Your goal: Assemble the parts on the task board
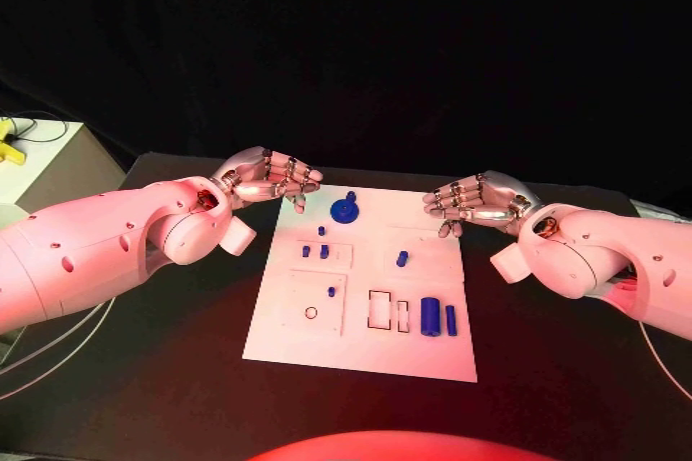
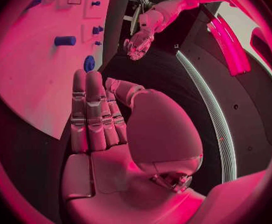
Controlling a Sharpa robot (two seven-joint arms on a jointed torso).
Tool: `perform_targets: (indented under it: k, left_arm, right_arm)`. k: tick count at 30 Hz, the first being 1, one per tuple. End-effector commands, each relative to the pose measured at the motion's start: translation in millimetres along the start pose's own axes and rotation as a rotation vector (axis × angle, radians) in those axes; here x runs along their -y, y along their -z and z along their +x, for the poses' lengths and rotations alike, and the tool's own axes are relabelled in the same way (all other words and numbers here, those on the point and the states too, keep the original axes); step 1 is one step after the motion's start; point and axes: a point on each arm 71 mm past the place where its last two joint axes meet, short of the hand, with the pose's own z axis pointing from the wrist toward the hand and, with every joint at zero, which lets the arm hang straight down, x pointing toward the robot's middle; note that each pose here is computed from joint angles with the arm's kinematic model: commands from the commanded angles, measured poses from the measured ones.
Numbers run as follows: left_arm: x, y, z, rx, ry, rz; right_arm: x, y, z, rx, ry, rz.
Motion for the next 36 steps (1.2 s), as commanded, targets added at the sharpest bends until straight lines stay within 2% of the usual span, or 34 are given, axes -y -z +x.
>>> perform_targets:
  k: [1, 6, 12, 18, 30, 36]
  left_arm:
    - [1.0, -1.2, 2.4, -0.014, 0.013, 0.006]
    - [0.9, -1.7, 3.0, -0.016, 0.014, 0.005]
    - [0.6, -2.2, 3.7, -0.021, 0.015, 0.004]
    - [0.0, -2.3, 4.1, -0.027, 0.017, 0.000]
    - [-1.3, -1.6, 5.0, -0.039, 0.020, -0.007]
    - [-2.0, -1.1, 5.0, -0.042, 0.022, -0.010]
  right_arm:
    - [-2.8, -0.2, 4.0, -0.086, 0.197, -0.060]
    - [-4.3, -1.0, 8.4, -0.116, 0.409, -0.094]
    - [-7.1, -1.6, 16.3, -0.122, 0.598, -0.148]
    - [-6.6, -2.2, 28.3, -0.124, 0.701, -0.180]
    - [-6.5, 0.4, 53.7, -0.068, 0.919, -0.247]
    - [-7.2, 1.2, 68.9, -0.081, 1.016, -0.272]
